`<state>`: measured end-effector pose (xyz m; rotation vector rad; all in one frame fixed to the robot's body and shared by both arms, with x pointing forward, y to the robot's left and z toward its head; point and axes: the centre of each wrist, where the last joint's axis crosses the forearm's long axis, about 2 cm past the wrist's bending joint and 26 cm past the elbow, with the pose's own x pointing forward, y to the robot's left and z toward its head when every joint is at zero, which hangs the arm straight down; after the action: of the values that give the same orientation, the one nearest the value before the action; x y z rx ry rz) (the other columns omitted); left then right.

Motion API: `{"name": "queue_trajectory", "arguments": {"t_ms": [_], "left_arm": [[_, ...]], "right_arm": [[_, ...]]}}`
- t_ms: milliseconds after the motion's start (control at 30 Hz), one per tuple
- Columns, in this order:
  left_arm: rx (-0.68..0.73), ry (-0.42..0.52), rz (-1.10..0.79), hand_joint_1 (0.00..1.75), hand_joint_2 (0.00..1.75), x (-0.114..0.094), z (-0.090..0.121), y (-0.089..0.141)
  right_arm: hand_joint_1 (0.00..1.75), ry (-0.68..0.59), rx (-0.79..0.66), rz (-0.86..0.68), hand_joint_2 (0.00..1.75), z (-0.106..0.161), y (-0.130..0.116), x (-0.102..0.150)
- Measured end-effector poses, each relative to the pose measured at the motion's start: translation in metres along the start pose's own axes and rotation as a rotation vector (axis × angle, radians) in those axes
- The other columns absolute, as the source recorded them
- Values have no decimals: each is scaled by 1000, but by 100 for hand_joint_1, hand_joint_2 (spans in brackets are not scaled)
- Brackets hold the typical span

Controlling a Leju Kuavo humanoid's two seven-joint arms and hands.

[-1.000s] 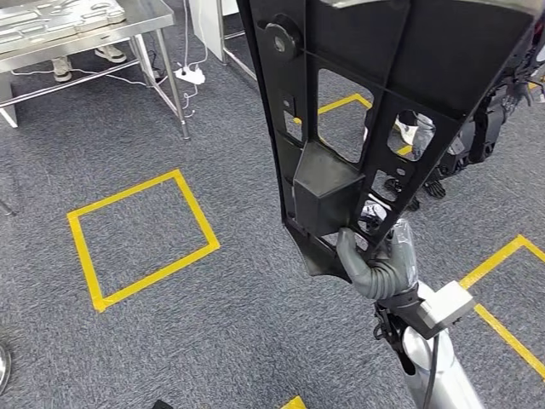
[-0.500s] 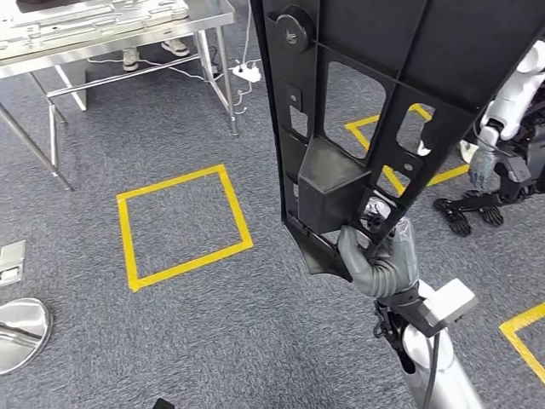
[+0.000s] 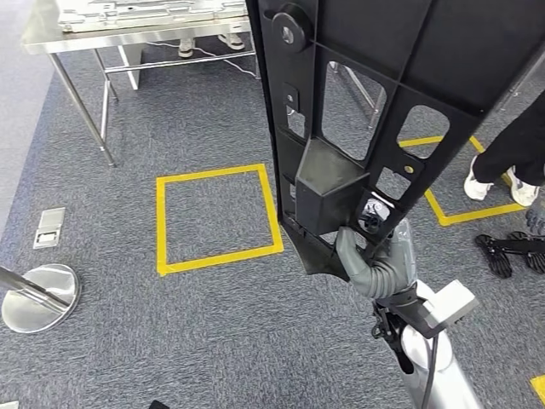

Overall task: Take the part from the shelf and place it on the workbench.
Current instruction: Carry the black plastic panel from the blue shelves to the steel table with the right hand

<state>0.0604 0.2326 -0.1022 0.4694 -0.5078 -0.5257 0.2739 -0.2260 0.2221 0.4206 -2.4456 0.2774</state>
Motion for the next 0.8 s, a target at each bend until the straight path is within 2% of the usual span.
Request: {"name": "queue_trajectory", "arguments": {"t_ms": [800], "left_arm": [[-2,6,-3,0,175,-1,0,0]], "right_arm": [[175,-12,-14,-49,175,0,3,0]]}}
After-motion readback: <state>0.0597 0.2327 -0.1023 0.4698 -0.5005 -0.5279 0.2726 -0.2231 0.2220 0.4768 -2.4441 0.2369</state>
